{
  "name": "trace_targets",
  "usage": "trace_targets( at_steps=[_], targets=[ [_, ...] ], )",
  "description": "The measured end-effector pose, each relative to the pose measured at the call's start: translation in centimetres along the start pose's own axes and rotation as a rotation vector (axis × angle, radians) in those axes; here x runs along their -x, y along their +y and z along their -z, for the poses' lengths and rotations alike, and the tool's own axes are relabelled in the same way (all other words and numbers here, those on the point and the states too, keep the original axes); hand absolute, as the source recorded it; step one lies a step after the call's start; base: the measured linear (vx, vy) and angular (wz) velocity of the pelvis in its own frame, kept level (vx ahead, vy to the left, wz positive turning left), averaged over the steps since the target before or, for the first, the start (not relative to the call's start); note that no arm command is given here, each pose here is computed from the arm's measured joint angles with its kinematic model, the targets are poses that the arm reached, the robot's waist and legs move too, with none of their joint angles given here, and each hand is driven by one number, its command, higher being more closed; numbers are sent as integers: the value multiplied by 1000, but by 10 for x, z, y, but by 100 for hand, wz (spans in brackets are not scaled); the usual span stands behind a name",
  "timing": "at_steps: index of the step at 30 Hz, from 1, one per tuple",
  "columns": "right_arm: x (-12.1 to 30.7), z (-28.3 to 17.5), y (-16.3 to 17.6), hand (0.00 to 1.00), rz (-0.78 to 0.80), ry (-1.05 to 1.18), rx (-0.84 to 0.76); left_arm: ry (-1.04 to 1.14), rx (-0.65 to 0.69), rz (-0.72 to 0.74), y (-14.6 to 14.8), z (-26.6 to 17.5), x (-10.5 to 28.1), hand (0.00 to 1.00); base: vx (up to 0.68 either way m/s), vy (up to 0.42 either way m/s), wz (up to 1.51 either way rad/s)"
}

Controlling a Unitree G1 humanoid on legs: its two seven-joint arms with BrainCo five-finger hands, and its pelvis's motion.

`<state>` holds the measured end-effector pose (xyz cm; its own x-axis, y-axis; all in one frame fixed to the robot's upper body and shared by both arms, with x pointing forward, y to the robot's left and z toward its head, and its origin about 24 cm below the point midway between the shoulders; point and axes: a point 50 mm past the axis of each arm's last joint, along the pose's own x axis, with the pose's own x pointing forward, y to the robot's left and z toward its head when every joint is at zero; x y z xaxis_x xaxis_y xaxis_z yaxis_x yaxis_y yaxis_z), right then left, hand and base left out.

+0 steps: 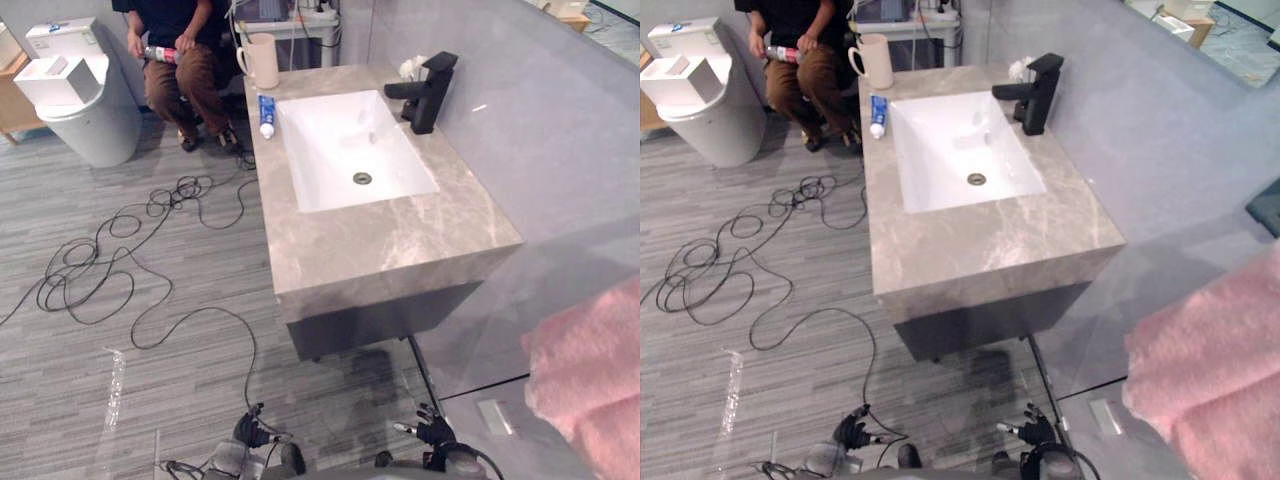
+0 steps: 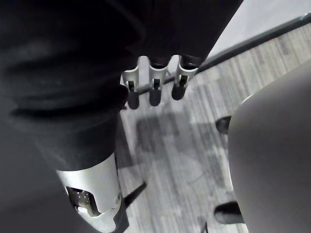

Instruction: Organize washtable

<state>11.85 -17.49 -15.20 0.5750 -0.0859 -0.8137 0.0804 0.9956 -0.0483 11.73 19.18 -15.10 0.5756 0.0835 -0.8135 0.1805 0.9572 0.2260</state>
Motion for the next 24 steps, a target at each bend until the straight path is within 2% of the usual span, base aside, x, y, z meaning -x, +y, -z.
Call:
trace_targets(
  at_steps=[10, 24],
  targets=[
    [2, 1, 0, 0, 2, -10, -4, -23, -16, -6, 1, -4, 0, 0, -109, 11, 10],
    [1, 1, 2, 0, -5, 2, 4, -17, -15, -12, 2, -2, 1, 0, 131, -2, 15]
  ],
)
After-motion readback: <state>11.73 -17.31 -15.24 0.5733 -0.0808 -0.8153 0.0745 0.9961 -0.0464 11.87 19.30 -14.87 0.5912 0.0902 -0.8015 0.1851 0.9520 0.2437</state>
